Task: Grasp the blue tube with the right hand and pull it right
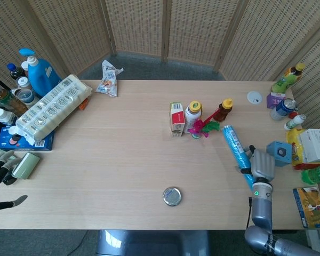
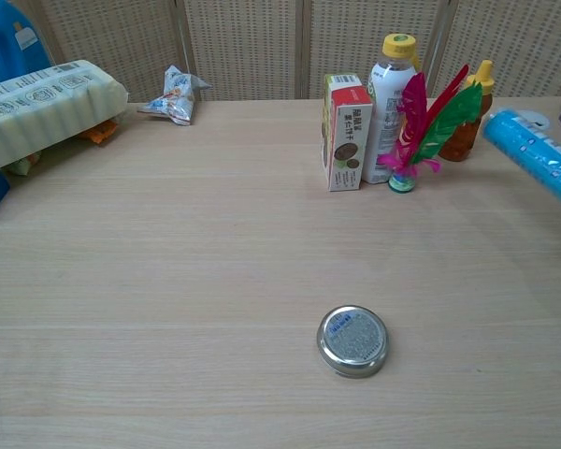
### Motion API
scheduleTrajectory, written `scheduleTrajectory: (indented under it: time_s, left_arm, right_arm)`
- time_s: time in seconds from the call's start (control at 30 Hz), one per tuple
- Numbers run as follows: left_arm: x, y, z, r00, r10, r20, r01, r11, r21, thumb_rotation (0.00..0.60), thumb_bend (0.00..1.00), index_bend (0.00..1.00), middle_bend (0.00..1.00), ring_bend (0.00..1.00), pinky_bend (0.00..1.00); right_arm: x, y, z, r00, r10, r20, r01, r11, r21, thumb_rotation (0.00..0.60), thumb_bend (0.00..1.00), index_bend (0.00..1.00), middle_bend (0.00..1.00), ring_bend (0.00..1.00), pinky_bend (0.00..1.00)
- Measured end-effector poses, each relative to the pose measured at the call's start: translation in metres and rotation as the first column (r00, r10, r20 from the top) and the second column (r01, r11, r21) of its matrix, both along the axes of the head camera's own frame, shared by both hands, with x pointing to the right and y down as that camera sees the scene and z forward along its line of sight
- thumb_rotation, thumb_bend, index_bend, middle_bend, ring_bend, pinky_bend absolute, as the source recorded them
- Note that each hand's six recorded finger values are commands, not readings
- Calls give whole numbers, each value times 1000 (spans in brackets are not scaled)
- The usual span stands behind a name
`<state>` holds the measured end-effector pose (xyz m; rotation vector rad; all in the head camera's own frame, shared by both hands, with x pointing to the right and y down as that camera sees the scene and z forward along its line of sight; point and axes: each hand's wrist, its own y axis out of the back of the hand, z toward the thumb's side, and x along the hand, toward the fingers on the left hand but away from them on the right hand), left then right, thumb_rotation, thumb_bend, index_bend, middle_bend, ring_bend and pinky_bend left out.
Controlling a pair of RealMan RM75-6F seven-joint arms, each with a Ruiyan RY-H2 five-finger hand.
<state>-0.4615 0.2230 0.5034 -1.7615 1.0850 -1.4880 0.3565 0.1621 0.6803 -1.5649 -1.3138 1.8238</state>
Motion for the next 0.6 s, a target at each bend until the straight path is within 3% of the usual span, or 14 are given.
scheduleTrajectory:
  time_s: [0.6]
  left_arm:
    - [2,2,-5,1000,7,-16,-7,1000,6,600,0,181,0,0,0]
  right_arm:
    - [-18,-41,-96,997,-20,74,5,979,204,600,8,611,968,649,950]
